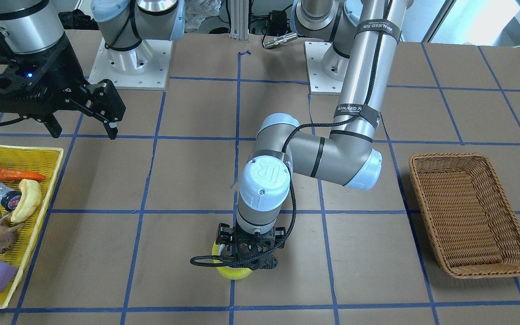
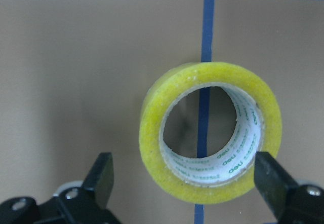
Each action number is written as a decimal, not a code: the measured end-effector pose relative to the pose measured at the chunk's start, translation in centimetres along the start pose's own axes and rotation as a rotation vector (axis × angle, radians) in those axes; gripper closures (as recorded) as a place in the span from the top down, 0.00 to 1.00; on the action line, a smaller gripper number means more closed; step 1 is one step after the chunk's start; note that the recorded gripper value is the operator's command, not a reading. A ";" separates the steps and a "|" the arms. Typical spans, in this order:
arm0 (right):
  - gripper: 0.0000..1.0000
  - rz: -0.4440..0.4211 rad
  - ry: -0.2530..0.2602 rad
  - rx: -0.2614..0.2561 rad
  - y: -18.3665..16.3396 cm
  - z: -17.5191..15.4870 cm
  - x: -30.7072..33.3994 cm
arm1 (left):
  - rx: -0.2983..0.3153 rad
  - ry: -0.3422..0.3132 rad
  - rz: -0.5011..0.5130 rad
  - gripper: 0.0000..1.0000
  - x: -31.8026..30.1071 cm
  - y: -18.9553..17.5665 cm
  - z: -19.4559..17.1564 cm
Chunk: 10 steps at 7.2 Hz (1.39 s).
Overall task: Transfer tape with both arms
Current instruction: 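Reach the left gripper to the tape roll while the right arm returns to rest, then grasp the tape roll with the left gripper and carry it into the wicker basket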
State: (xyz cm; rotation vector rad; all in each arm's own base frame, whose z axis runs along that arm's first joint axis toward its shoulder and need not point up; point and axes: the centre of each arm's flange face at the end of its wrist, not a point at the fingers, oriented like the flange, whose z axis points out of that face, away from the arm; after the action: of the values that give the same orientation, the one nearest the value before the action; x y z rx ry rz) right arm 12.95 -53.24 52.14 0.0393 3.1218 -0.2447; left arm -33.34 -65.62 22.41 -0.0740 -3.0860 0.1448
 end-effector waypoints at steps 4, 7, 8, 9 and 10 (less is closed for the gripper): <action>1.00 -0.002 -0.011 -0.006 0.0 0.4 -0.1 | 0.004 -0.013 0.006 0.37 -0.1 -0.5 2.7; 1.00 -0.001 -0.013 -0.006 0.0 0.4 -0.1 | 0.001 -0.015 0.012 0.00 -0.4 -0.5 3.0; 1.00 -0.001 -0.012 -0.006 0.0 0.4 -0.1 | 0.007 -0.016 0.015 0.00 -1.0 -0.7 2.3; 1.00 -0.001 -0.012 -0.006 0.0 0.4 -0.1 | 0.018 -0.017 0.008 0.00 -2.0 -1.1 1.1; 1.00 -0.002 -0.013 -0.006 0.1 0.4 -0.1 | 0.026 -0.018 -0.010 0.00 -3.6 -1.6 -0.7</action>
State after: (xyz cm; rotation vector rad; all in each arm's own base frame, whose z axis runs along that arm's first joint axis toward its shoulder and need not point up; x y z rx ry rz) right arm 13.10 -53.25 51.74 0.0351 3.1099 -0.2346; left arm -29.82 -67.33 23.07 -0.0564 -3.1014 0.1865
